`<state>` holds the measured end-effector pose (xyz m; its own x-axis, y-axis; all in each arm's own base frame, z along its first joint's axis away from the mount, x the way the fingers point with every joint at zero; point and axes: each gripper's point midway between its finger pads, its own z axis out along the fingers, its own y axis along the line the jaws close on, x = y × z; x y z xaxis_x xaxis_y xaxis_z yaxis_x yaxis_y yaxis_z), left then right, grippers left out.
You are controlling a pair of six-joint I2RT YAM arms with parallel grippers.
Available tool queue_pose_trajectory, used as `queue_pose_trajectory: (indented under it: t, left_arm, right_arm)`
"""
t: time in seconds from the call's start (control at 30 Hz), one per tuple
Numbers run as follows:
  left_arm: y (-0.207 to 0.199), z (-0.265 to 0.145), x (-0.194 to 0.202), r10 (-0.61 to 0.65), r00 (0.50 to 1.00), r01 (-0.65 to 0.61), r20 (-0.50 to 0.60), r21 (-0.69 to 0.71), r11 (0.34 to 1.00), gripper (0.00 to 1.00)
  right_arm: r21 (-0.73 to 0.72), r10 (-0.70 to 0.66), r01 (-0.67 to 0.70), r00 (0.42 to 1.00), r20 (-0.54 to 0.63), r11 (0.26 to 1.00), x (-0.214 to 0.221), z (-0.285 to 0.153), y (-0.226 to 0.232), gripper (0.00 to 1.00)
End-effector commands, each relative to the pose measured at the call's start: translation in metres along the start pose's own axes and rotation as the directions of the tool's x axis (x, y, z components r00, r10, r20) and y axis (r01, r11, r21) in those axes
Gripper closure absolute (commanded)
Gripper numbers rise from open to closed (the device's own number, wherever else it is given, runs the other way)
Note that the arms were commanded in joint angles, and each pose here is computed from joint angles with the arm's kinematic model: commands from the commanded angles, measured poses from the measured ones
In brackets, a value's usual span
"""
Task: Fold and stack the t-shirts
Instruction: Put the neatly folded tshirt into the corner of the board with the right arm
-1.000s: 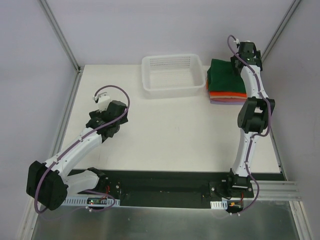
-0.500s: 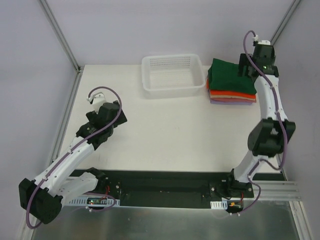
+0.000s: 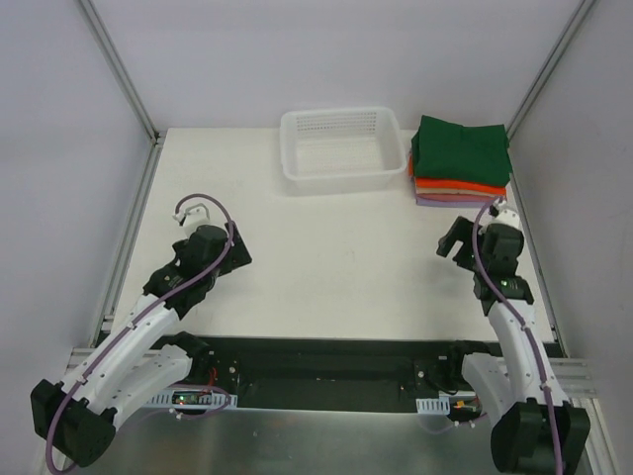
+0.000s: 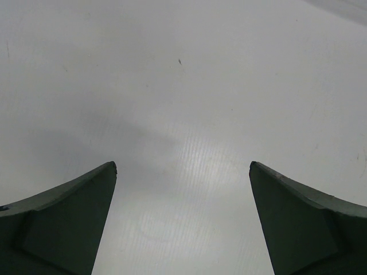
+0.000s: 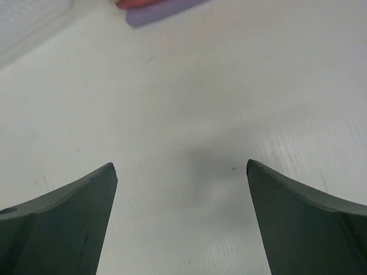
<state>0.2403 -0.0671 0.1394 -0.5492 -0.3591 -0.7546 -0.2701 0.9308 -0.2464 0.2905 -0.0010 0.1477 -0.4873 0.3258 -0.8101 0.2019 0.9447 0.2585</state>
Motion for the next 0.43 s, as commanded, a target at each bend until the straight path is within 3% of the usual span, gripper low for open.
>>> queue_pose_trajectory:
  t: [0.0, 0.17, 0.4]
  left_arm:
    - [0.001, -0.004, 0.003, -0.04, 0.999, 0.04, 0.004, 0.027, 0.999, 0.01]
    - [0.006, -0.002, 0.008, -0.055, 0.998, 0.055, 0.008, 0.017, 0.998, 0.01]
    - [0.007, -0.002, 0.006, -0.058, 0.998, 0.058, 0.016, 0.012, 0.998, 0.01]
  right_arm:
    - [-0.007, 0.086, -0.086, 0.983, 0.163, 0.996, -0.011, -0.015, -0.003, 0.04]
    - [0.006, 0.096, -0.101, 0.961, 0.26, 0.995, -0.017, -0.029, -0.011, 0.04]
    - [0.006, 0.102, -0.107, 0.965, 0.24, 0.994, -0.015, -0.024, -0.01, 0.04]
